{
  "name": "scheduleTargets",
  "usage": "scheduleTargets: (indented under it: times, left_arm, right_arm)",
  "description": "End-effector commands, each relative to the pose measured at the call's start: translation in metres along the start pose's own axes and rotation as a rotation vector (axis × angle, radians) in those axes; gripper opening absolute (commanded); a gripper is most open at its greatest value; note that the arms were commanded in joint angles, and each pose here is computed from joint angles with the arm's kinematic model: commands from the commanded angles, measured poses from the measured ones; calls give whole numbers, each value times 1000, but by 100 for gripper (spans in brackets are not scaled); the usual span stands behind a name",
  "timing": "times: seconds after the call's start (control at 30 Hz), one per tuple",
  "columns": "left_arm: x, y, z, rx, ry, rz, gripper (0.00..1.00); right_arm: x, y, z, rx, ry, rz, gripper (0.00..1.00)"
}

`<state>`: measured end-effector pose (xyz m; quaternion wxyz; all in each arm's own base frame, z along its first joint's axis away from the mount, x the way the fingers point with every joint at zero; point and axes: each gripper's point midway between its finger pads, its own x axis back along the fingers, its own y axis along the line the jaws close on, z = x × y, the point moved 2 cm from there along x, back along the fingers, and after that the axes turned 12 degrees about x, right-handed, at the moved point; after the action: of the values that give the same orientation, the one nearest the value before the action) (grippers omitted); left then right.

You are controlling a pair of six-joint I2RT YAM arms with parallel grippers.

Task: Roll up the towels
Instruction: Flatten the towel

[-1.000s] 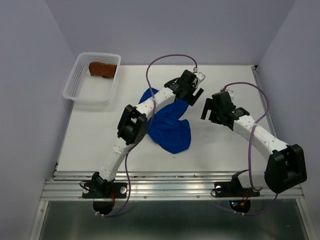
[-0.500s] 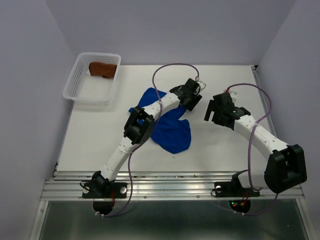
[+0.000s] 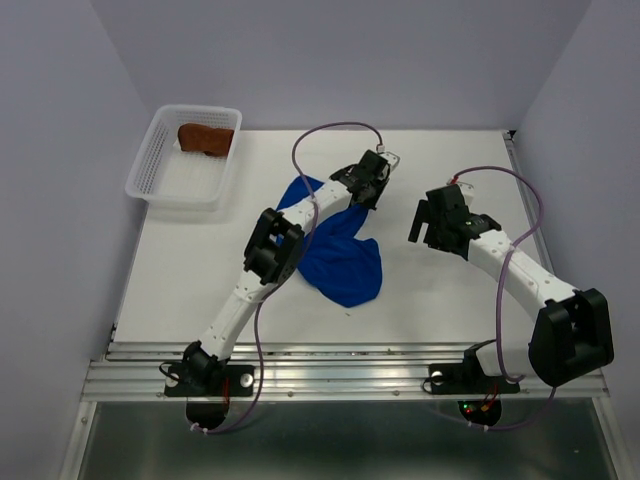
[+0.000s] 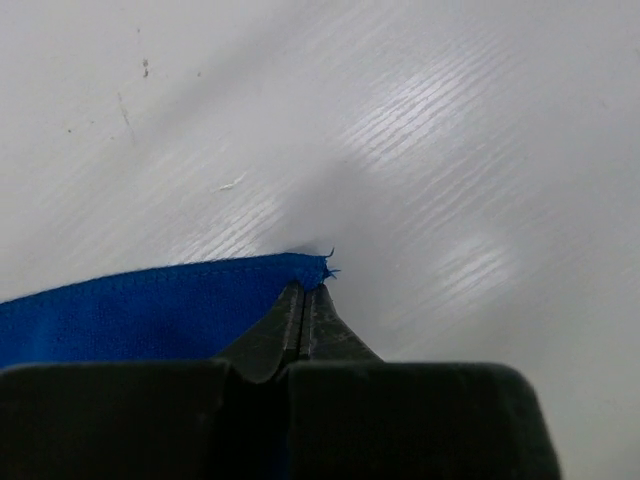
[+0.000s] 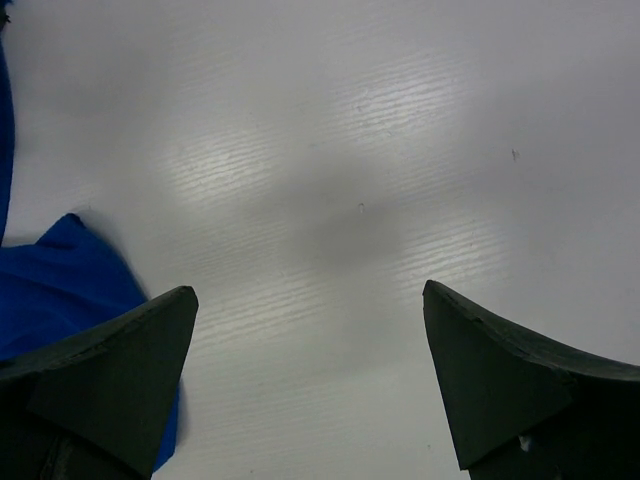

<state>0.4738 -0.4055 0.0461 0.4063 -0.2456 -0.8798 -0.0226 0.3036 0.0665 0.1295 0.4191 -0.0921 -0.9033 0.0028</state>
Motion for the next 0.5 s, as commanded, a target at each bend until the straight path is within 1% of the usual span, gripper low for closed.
scheduleTargets:
  times: [0.0, 0.03, 0.07, 0.13, 0.17, 0.2, 0.23, 0.27, 0.3, 0.33, 0.37, 0.4, 0.43, 0.47]
  left_arm:
    - [2, 19, 8, 9, 29, -88, 0]
    - [6, 21, 6, 22, 23, -105, 0]
    - [9, 26, 0, 72, 7, -125, 0]
    - [26, 40, -21, 164, -45, -161, 0]
    - [32, 47, -28, 216, -64, -171, 0]
    - [36, 55, -26, 266, -61, -180, 0]
    - [55, 55, -46, 354, -121, -156, 0]
    - [55, 72, -32, 402, -92, -164, 0]
    - [77, 76, -50, 450, -146, -144, 0]
    - [84, 78, -60, 502, -196, -115, 0]
    - [90, 84, -61, 533, -213, -112, 0]
    - [102, 95, -62, 564, -247, -108, 0]
    - [107, 97, -63, 572, -257, -101, 0]
    - [112, 101, -63, 586, -266, -111, 0]
  right_arm:
    - [-2, 3, -2, 40, 4, -31, 100]
    - [-2, 9, -3, 60, 4, -70, 100]
    - [-2, 23, -5, 68, -4, -158, 100]
    - [-2, 38, -7, 86, -21, -254, 100]
    - [3, 55, -7, 89, -17, -363, 100]
    - [3, 70, -16, 88, -56, -443, 100]
    - [3, 79, -19, 77, -63, -492, 100]
    - [2, 94, -24, 67, -70, -570, 100]
    - [0, 101, -26, 63, -71, -596, 100]
    - [-1, 107, -33, 57, -83, -616, 100]
    - [-5, 111, -37, 53, -80, -623, 100]
    - [-19, 115, -32, 55, -42, -614, 100]
    - [-20, 119, -41, 55, -50, -619, 100]
    - [-25, 125, -40, 63, -30, -638, 100]
